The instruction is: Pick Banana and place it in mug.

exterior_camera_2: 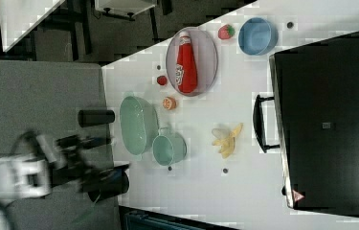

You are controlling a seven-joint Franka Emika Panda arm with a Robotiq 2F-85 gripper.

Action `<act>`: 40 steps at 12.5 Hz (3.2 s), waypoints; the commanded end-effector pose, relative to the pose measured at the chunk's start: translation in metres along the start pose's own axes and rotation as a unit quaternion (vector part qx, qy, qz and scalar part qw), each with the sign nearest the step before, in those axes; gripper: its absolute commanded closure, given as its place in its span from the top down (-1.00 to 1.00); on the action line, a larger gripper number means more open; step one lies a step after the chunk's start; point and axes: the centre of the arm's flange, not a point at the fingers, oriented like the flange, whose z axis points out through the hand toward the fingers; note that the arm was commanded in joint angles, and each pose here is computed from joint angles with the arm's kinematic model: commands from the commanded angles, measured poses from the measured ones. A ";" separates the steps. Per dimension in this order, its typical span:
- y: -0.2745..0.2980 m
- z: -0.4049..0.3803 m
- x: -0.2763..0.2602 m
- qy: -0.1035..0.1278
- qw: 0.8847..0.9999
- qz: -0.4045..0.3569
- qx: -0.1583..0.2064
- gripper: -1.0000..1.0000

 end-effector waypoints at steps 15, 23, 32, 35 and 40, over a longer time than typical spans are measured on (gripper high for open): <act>0.022 0.348 0.020 -0.045 0.956 -0.288 -0.028 1.00; 0.018 0.411 0.007 -0.037 0.954 -0.296 -0.025 0.93; 0.008 0.364 0.020 -0.003 0.956 -0.293 -0.006 -0.46; 0.006 0.302 0.025 -0.012 0.957 -0.289 -0.007 -0.46; 0.007 0.171 0.019 -0.026 0.957 -0.289 -0.009 -0.45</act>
